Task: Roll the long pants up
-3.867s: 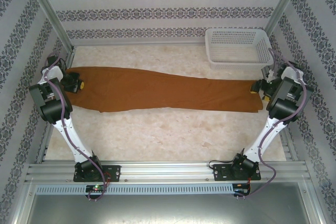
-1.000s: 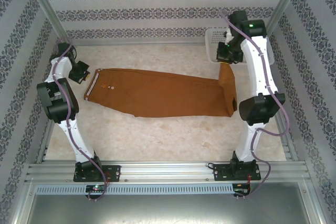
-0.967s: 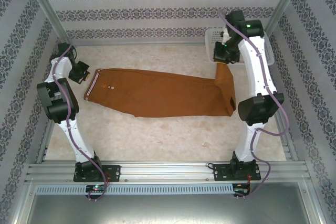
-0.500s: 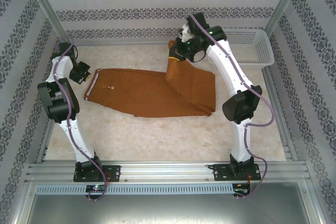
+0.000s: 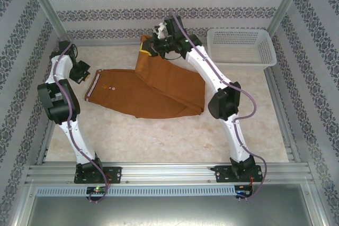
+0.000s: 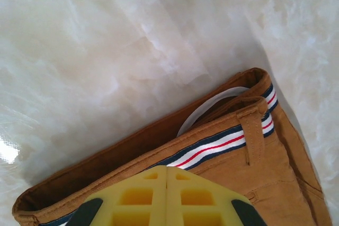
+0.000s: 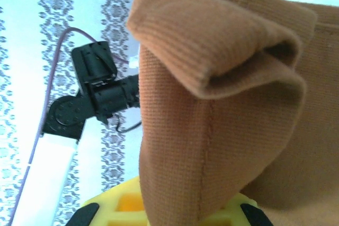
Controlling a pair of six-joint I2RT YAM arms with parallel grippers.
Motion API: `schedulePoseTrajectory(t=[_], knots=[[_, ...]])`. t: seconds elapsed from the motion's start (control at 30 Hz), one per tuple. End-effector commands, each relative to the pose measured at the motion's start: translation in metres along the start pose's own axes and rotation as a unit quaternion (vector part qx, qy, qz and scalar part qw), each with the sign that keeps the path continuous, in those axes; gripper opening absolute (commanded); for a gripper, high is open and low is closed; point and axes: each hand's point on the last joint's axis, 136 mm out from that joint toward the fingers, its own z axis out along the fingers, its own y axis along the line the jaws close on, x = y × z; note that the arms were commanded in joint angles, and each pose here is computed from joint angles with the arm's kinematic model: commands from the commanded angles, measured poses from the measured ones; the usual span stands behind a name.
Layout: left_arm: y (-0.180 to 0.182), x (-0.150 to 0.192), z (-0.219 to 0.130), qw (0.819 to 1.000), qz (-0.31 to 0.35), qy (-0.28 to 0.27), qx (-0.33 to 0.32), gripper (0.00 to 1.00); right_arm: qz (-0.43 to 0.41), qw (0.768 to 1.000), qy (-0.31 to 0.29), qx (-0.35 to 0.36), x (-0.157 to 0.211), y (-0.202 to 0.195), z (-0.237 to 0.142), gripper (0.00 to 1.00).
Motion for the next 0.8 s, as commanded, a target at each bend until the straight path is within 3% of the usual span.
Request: schedulePoseTrajectory(t=[0.0,0.37,0.77], knots=[[-0.007,0.001,-0.024,1.000,0.018,-0.011,0.004,0.00,-0.031,0.995,-0.002,-0.093,0.000,0.050,0.019,0.00],[-0.005,0.004,-0.027,1.000,0.021,-0.009,0.000,0.00,0.013,0.990,0.021,-0.138,0.023,0.028,0.103,0.00],[-0.007,0.003,-0.028,1.000,0.019,-0.008,0.005,0.00,0.040,0.987,0.014,-0.155,0.028,0.022,0.127,0.00]])
